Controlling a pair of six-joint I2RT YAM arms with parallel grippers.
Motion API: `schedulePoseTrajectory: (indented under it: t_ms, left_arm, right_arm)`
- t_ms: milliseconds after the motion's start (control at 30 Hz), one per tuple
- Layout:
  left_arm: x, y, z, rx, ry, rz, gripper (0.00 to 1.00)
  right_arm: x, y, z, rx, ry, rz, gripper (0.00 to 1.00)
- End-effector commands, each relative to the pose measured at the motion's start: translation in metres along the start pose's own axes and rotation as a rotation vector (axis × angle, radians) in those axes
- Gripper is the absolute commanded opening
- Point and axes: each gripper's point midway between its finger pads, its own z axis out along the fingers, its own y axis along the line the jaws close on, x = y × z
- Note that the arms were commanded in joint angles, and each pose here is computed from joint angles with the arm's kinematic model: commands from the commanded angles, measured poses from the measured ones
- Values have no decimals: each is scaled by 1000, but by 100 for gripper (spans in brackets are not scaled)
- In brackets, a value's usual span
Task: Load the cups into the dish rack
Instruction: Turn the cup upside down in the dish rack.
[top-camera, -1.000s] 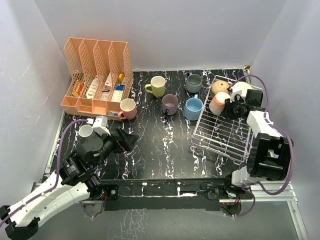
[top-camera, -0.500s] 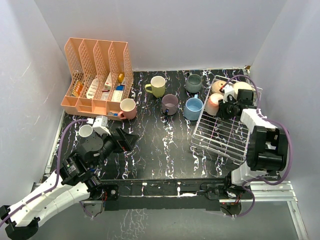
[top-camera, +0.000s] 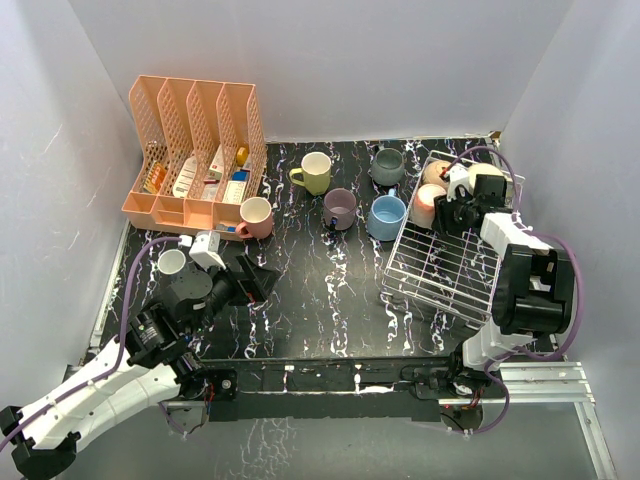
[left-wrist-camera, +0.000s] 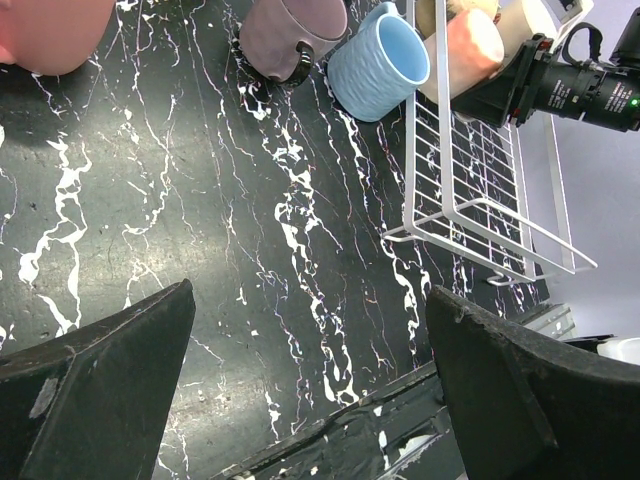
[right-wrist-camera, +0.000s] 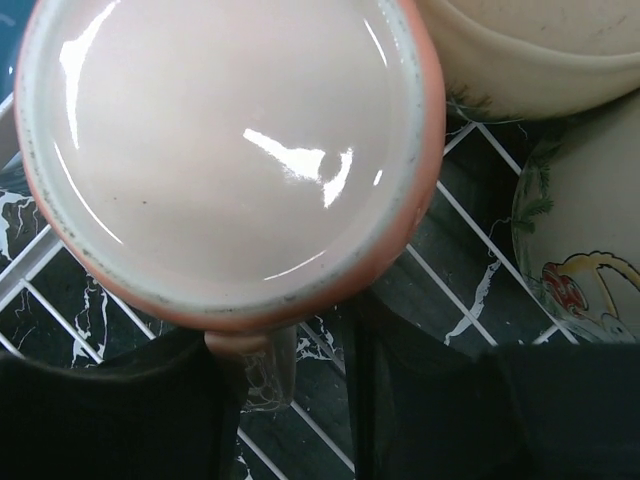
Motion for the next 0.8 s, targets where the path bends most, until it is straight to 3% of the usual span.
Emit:
schedulePoseTrajectory:
  t_ms: [0, 133, 300, 767]
  left_arm:
    - [-8, -8, -3, 25, -15, -4, 97]
    - [-8, -8, -6, 25, -13, -7, 97]
    - [-8, -9, -6, 34, -15, -12, 97]
    - [-9, -13, -6, 45, -10, -19, 97]
  right_arm:
    - [-49, -13, -7, 38, -131, -80, 46]
    - [-54, -5, -27, 37, -157, -130, 53]
    - [-57, 8, -46, 20, -196, -156, 55]
    - [-43, 24, -42, -81, -139, -128, 51]
